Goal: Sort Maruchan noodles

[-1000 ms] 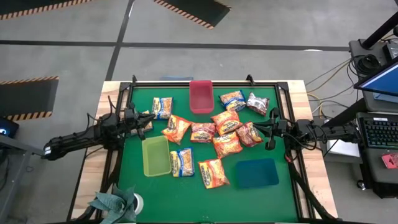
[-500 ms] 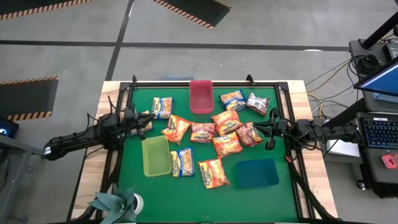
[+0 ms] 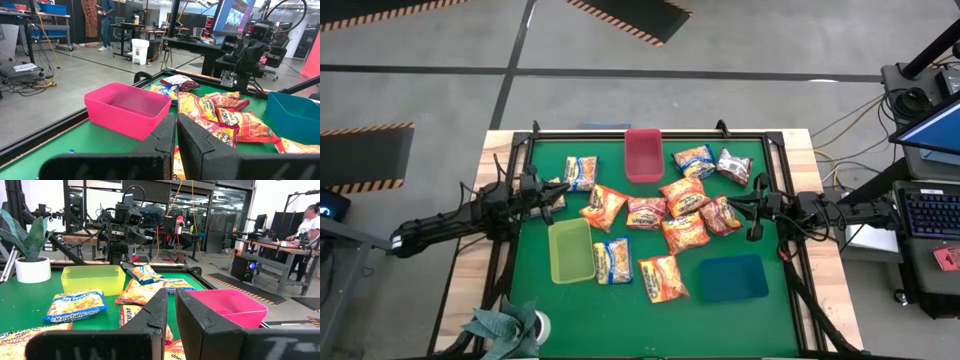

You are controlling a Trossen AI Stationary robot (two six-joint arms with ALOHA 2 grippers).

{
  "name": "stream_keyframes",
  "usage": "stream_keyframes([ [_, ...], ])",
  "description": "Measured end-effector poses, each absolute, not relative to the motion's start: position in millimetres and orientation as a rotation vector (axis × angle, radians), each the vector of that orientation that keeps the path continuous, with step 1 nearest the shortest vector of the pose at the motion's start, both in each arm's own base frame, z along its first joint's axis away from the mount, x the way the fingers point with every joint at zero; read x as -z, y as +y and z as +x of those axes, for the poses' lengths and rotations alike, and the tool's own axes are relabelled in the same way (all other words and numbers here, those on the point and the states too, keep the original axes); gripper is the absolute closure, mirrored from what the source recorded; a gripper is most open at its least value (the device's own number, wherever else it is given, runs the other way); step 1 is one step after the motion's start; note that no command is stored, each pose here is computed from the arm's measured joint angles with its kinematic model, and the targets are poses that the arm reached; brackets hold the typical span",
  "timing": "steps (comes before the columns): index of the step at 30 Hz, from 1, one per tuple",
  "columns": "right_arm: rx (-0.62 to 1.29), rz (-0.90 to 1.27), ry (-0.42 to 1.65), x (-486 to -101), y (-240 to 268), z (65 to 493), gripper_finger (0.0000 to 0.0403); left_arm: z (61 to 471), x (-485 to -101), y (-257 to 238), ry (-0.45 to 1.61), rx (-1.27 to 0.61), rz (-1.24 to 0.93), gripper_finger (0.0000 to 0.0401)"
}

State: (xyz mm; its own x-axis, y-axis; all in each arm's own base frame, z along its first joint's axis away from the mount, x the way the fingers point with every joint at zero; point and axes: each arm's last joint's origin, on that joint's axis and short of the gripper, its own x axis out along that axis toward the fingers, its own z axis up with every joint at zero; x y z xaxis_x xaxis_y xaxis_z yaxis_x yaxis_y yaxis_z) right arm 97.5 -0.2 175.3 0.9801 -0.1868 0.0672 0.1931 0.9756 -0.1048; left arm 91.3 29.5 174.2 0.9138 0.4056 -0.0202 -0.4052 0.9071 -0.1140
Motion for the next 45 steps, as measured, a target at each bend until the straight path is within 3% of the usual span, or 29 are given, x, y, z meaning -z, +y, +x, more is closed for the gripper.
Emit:
stream_keyframes([
  [4, 0.192, -0.117, -0.059, -175.6, -0.2, 97.4, 0.0374, 91.4, -175.2, 29.4, -0.031, -0.413, -0.194, 0.0400],
  [8, 0.187, 0.018, -0.074, -175.8, -0.2, 97.4, 0.0374, 91.9, -179.5, 28.0, -0.142, -0.340, -0.585, 0.0400],
  [10, 0.182, 0.154, -0.087, -175.9, -0.2, 97.4, 0.0374, 91.6, -184.7, 27.9, -0.210, -0.316, -0.659, 0.0400],
  [15, 0.174, 0.352, -0.108, -176.1, -0.2, 97.4, 0.0374, 88.8, -201.7, 26.6, -0.381, -0.239, -0.664, 0.0400],
  [27, 0.194, 0.324, -0.149, -180.0, -1.0, 96.9, 0.0374, 75.7, -236.1, 21.2, -0.728, -0.057, -0.562, 0.0400],
  [36, 0.264, 0.333, -0.430, -205.8, -4.4, 89.2, 0.0374, 79.5, -244.2, 22.2, -0.730, -0.063, -0.544, 0.0400],
  [45, 0.257, 0.335, -0.517, -230.1, -4.9, 82.7, 0.0374, 90.9, -269.4, 25.0, -0.684, -0.105, -0.449, 0.0400],
])
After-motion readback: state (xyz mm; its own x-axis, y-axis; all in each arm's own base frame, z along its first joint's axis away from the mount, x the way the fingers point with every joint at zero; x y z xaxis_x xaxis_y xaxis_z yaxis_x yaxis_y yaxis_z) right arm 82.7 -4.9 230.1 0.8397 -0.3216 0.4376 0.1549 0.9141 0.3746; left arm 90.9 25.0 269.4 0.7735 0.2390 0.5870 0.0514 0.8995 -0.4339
